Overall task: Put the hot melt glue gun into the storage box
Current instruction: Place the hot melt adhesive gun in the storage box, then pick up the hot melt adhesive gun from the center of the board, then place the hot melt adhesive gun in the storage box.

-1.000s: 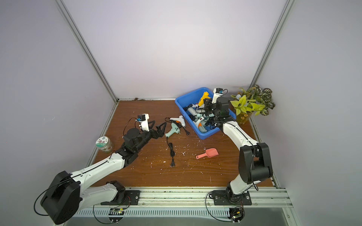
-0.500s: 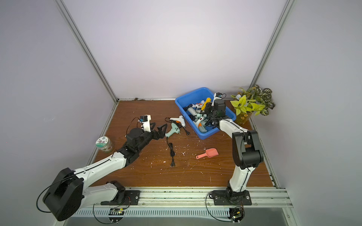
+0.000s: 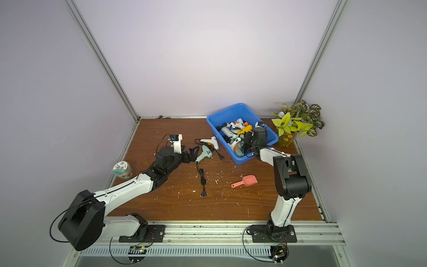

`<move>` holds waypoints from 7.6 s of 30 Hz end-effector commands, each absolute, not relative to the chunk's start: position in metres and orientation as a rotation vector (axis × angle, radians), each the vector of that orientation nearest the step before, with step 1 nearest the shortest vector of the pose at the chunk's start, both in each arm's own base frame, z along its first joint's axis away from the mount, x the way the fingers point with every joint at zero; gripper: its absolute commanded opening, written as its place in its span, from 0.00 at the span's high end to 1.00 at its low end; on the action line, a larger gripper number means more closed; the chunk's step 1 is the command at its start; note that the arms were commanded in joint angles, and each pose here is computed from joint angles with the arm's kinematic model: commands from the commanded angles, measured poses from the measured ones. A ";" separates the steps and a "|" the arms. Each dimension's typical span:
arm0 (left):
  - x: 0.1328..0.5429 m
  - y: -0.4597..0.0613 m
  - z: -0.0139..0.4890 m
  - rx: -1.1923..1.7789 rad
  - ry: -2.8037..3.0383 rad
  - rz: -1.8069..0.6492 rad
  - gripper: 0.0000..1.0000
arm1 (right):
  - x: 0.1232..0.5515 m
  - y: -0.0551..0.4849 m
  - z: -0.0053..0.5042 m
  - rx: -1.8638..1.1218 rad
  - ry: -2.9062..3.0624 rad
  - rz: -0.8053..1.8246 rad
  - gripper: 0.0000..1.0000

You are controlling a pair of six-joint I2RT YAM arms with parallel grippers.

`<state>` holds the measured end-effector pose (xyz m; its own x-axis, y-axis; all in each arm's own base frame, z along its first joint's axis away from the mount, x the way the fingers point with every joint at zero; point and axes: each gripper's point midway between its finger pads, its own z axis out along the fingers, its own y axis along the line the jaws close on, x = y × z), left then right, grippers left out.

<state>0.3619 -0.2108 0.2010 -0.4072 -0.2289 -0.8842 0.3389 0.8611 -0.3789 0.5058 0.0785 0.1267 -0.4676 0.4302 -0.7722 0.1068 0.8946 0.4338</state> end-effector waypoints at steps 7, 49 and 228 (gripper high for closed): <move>0.370 -0.208 0.188 0.100 1.966 -0.543 0.01 | 0.494 0.062 0.197 0.396 1.889 0.356 0.26; 0.415 -0.233 0.024 0.539 2.514 -0.122 0.37 | 0.389 0.041 0.304 0.329 1.681 0.345 0.01; 0.488 -0.199 0.113 0.297 2.312 -0.565 0.13 | 0.494 0.098 0.276 0.218 1.906 0.573 0.18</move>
